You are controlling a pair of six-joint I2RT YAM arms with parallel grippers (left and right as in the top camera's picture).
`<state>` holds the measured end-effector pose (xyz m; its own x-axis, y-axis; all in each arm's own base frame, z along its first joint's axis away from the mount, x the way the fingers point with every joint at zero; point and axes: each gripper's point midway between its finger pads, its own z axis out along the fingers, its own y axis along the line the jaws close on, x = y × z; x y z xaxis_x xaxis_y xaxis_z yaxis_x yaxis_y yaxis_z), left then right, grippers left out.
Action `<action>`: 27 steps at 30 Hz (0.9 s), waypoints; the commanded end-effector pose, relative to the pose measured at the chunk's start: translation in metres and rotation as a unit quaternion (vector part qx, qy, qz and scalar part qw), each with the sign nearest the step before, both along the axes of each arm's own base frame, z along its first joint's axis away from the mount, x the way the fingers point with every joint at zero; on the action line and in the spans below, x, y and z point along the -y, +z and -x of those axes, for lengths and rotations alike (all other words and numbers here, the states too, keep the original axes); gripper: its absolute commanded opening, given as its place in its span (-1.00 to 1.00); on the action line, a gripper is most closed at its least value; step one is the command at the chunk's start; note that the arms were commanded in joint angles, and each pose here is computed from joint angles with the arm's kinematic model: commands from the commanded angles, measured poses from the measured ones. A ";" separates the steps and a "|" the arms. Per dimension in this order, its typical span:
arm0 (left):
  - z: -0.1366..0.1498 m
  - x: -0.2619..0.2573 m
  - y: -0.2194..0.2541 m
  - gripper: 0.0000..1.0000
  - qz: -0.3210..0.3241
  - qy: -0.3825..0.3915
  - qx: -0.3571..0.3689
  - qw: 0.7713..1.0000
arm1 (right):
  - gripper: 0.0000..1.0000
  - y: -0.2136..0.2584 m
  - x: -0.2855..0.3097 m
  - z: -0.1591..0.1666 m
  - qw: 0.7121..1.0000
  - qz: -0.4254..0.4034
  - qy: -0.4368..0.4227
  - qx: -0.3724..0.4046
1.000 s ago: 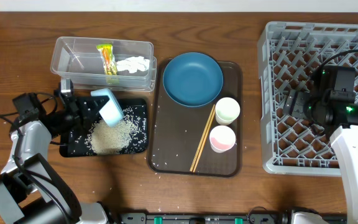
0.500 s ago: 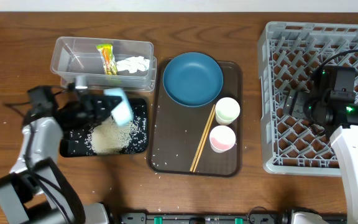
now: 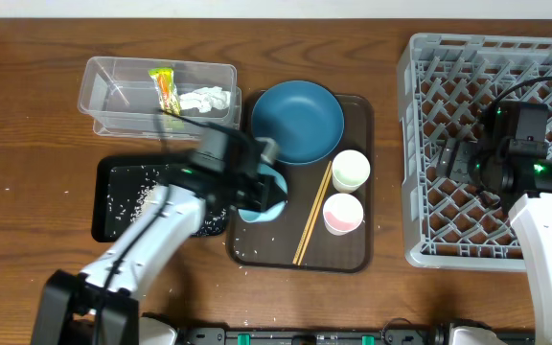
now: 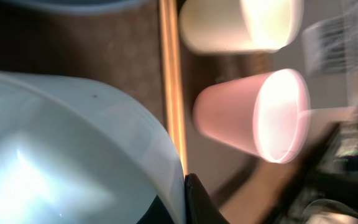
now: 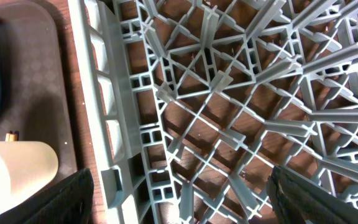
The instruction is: Sort waste into correct bins and load items into the dishwasher rack
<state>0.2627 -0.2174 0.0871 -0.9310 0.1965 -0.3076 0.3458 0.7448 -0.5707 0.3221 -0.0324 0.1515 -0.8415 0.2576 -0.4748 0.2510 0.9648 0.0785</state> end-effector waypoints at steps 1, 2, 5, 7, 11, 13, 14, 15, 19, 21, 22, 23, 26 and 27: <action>-0.013 -0.011 -0.026 -0.87 -0.115 0.030 0.042 0.992 | 0.75 0.011 0.000 -0.003 1.000 -0.003 -0.004 0.016; -0.013 -0.008 -0.028 -0.86 -0.124 0.027 0.050 0.991 | 0.75 0.011 0.000 -0.003 1.000 -0.003 -0.004 0.016; -0.017 -0.003 -0.033 -0.76 -0.143 0.023 0.073 0.987 | 0.75 0.011 0.000 -0.003 1.000 -0.003 -0.003 0.016; -0.020 0.001 -0.031 -0.70 -0.140 0.022 0.084 0.986 | 0.75 0.011 -0.001 -0.004 1.000 -0.005 -0.003 0.016; -0.025 0.006 -0.021 -0.25 -0.130 0.022 0.091 0.987 | 0.75 0.011 -0.001 -0.003 1.000 -0.005 -0.003 0.016; -0.027 0.009 -0.010 -0.16 -0.125 0.020 0.093 0.988 | 0.76 0.011 -0.001 -0.003 1.000 -0.005 -0.003 0.016; -0.028 0.011 -0.003 -0.14 -0.119 0.019 0.094 0.988 | 0.76 0.011 -0.001 -0.003 1.000 -0.005 -0.003 0.016; -0.028 0.015 0.006 -0.13 -0.108 0.015 0.096 0.989 | 0.77 0.011 -0.001 -0.003 1.000 -0.004 -0.003 0.016; -0.027 0.037 0.036 -0.12 -0.047 -0.009 0.104 0.993 | 0.77 0.011 -0.001 -0.004 1.000 -0.004 -0.003 0.016; -0.025 0.044 0.040 -0.12 -0.031 -0.020 0.105 0.994 | 0.78 0.011 -0.001 -0.004 1.000 -0.004 -0.003 0.016; -0.022 0.047 0.040 -0.11 -0.032 -0.025 0.104 0.994 | 0.77 0.011 -0.001 -0.004 1.000 -0.004 -0.003 0.016; -0.019 0.050 0.038 -0.11 -0.033 -0.031 0.101 0.994 | 0.78 0.011 -0.001 -0.004 1.000 -0.004 -0.003 0.017; -0.010 0.059 0.030 -0.11 -0.039 -0.047 0.095 0.994 | 0.78 0.011 -0.001 -0.004 1.000 -0.005 -0.003 0.016; -0.008 0.061 0.026 -0.11 -0.045 -0.052 0.092 0.993 | 0.78 0.011 -0.001 -0.004 1.000 -0.005 -0.003 0.016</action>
<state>0.2792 -0.2674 0.1162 -0.8409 0.2838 -0.4608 0.4871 0.7681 -0.4157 0.3218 -0.0322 0.1515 -0.8420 0.2576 -0.4740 0.2505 0.9648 0.0794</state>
